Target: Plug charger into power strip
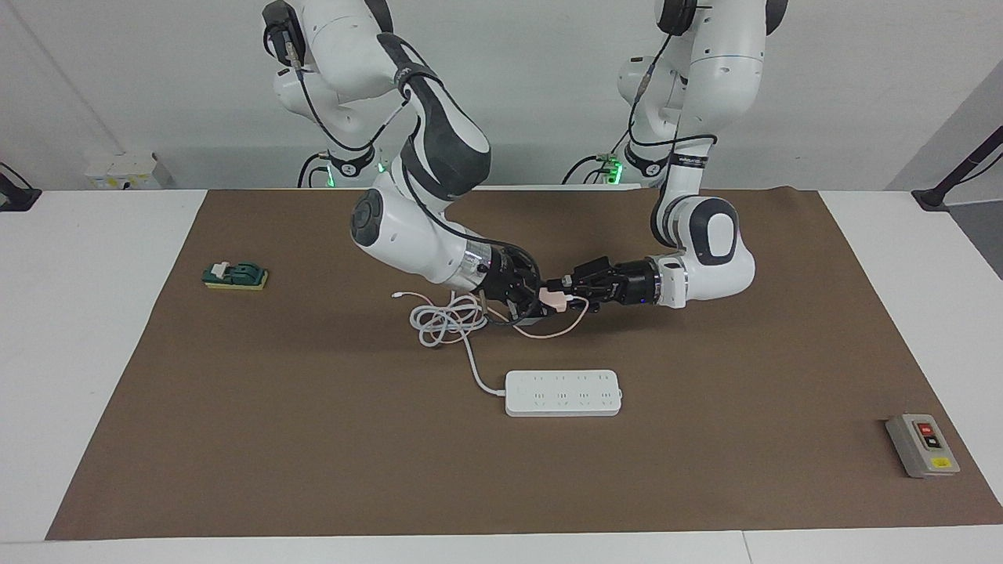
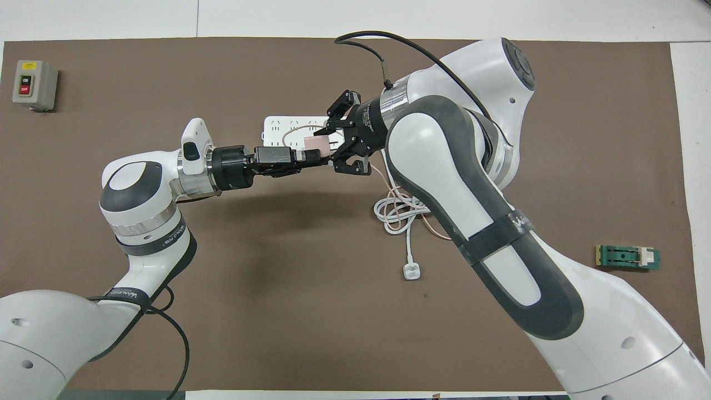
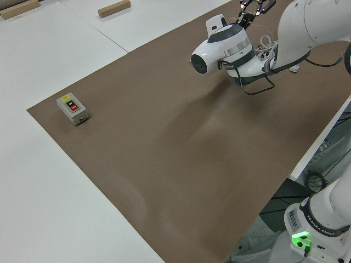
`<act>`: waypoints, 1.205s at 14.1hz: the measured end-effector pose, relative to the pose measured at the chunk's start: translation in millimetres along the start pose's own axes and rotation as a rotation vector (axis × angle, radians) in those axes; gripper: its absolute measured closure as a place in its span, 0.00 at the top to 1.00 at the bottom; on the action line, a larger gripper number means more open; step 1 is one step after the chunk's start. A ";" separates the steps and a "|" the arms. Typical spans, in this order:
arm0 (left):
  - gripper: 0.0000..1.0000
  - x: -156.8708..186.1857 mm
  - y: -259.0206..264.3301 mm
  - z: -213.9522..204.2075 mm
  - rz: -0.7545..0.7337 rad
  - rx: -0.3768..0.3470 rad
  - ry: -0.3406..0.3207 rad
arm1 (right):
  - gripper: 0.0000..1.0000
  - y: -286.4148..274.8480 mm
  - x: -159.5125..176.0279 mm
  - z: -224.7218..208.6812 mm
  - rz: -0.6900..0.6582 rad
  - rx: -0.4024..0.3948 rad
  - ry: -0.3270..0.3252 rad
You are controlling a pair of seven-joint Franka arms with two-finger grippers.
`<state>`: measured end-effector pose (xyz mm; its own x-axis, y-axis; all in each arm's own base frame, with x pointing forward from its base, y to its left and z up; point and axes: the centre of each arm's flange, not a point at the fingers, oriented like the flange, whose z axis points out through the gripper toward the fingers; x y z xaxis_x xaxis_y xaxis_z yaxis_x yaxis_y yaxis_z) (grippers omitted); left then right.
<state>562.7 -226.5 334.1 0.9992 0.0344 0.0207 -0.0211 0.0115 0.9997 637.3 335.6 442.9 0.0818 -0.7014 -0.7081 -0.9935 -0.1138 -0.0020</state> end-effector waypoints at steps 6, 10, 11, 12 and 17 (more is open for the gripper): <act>0.29 -0.8 -2.3 0.6 0.020 0.003 0.000 | 1.00 -2.1 -3.6 -5.2 -0.001 0.011 -0.003; 0.29 9.6 6.5 -3.6 0.055 0.018 0.023 | 1.00 -9.7 0.7 -24.3 0.009 0.041 -0.007; 0.29 15.3 11.6 -6.1 0.070 0.029 0.035 | 1.00 -12.5 2.5 -33.7 0.012 0.050 -0.010; 0.29 21.4 15.8 -9.4 0.086 0.054 0.053 | 1.00 -14.5 3.9 -43.0 0.016 0.054 -0.013; 0.29 42.5 85.1 -27.4 0.110 0.292 0.035 | 1.00 -21.6 18.1 -122.0 0.037 0.128 -0.011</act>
<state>602.4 -196.6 419.7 0.9895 0.0538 0.1340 -0.1138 -0.2812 0.9529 669.8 239.5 516.2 0.0447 -0.6959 -0.7168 -0.9979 0.0029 -0.0651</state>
